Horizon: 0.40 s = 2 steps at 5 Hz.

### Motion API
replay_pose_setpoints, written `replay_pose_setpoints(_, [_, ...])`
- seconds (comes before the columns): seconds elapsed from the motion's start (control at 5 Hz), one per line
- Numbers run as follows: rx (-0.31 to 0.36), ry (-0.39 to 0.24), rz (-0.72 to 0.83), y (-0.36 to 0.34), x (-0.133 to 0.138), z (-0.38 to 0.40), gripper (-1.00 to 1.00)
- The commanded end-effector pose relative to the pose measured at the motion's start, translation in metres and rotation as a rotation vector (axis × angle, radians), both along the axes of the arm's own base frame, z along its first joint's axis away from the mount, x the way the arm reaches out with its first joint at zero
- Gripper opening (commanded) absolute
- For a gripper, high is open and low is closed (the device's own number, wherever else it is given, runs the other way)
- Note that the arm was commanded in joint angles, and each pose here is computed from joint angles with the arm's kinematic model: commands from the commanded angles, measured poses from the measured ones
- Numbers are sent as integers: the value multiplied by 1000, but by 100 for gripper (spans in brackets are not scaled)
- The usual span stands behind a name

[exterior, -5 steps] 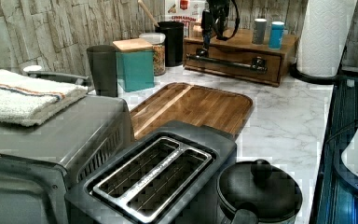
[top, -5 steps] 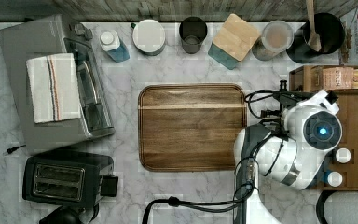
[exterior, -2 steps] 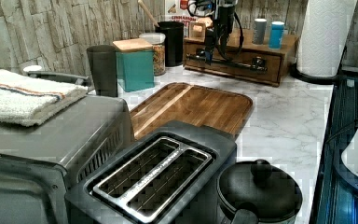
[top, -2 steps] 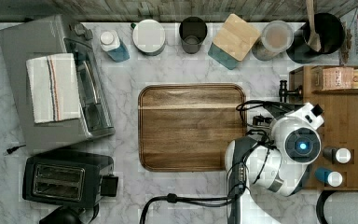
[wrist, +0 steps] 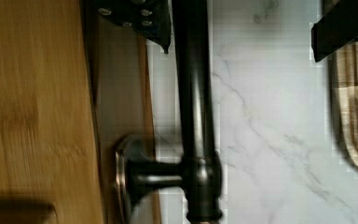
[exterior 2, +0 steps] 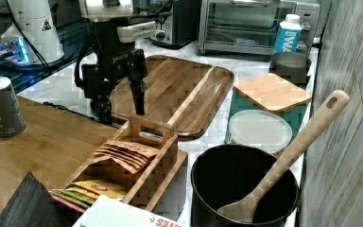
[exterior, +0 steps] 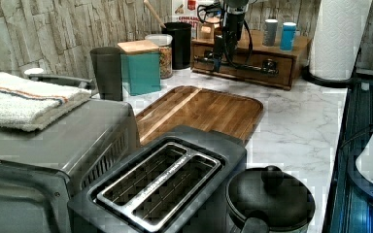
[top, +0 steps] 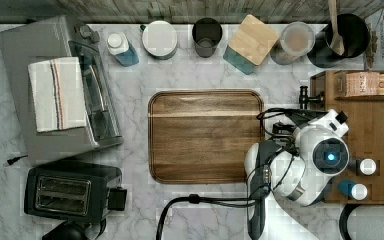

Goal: Open the drawer.

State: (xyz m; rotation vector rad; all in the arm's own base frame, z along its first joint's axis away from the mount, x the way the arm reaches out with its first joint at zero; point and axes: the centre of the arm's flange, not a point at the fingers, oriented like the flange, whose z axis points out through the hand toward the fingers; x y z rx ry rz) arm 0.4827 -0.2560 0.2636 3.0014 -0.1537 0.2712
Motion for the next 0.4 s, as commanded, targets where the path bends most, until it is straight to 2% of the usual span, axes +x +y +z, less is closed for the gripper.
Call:
replay_pose_setpoints(0.2, [16,24,36,-17,14,-5,100])
replay_pose_setpoints(0.4, [27,16,25,2,13,0,100])
